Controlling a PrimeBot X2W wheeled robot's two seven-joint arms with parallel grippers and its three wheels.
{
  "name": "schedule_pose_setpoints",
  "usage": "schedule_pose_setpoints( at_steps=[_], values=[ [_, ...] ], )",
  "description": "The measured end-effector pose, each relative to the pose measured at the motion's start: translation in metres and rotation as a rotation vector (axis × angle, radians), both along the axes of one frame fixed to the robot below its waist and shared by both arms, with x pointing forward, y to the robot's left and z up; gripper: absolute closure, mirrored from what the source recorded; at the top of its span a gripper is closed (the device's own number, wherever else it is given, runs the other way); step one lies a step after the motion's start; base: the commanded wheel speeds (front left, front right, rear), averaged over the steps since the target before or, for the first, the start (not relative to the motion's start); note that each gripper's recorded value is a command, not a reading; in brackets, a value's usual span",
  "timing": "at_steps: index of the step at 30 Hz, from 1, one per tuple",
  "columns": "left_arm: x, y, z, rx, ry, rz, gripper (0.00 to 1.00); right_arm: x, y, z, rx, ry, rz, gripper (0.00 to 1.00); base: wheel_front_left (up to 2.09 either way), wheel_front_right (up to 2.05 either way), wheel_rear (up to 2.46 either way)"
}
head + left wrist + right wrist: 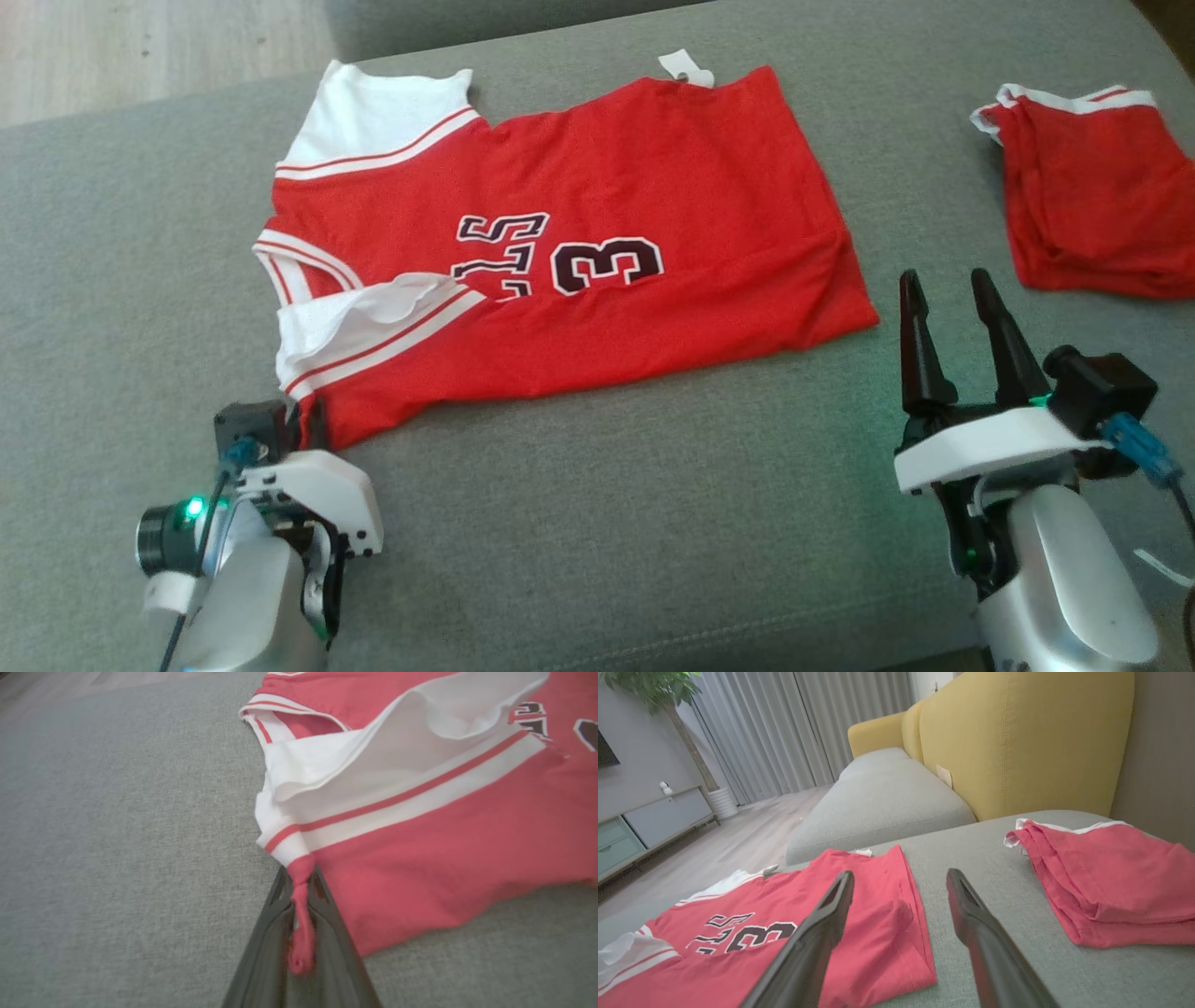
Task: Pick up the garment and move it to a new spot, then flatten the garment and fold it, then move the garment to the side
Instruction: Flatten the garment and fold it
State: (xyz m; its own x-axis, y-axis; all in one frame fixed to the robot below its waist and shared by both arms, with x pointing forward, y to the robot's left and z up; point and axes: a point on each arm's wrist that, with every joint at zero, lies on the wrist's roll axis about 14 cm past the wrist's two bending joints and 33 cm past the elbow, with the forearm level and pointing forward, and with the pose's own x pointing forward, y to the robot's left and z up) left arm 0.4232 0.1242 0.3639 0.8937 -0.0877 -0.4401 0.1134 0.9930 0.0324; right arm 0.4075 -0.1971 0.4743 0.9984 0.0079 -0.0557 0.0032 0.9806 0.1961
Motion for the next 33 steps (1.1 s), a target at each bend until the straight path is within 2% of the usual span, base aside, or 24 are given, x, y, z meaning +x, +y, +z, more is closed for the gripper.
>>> schedule_pose_setpoints(
  at_steps=[7, 14, 21, 31, 32, 33],
  values=[
    [0.004, 0.001, 0.021, -0.020, -0.107, 0.008, 1.00, 0.000, -0.003, -0.033, -0.023, 0.160, 0.004, 0.00, 0.00, 0.00, 0.00],
    [0.015, -0.003, 0.064, -0.055, -0.268, 0.004, 1.00, 0.016, -0.002, -0.062, -0.014, 0.323, 0.012, 0.00, 0.00, 0.00, 0.00],
    [0.012, -0.008, 0.076, -0.070, -0.315, -0.017, 1.00, 0.021, 0.005, -0.099, 0.017, 0.473, 0.022, 0.00, 0.00, 0.00, 0.00],
    [0.011, -0.015, 0.070, -0.072, -0.304, -0.040, 1.00, 0.035, 0.014, -0.110, 0.052, 0.515, 0.035, 0.00, 0.00, 0.00, 0.00],
    [0.011, -0.015, 0.069, -0.071, -0.302, -0.040, 1.00, 0.036, 0.015, -0.109, 0.055, 0.510, 0.037, 0.70, 0.00, 0.00, 0.00],
    [0.011, -0.015, 0.069, -0.070, -0.299, -0.040, 1.00, 0.036, 0.016, -0.109, 0.055, 0.506, 0.040, 1.00, 0.00, 0.00, 0.00]
  ],
)
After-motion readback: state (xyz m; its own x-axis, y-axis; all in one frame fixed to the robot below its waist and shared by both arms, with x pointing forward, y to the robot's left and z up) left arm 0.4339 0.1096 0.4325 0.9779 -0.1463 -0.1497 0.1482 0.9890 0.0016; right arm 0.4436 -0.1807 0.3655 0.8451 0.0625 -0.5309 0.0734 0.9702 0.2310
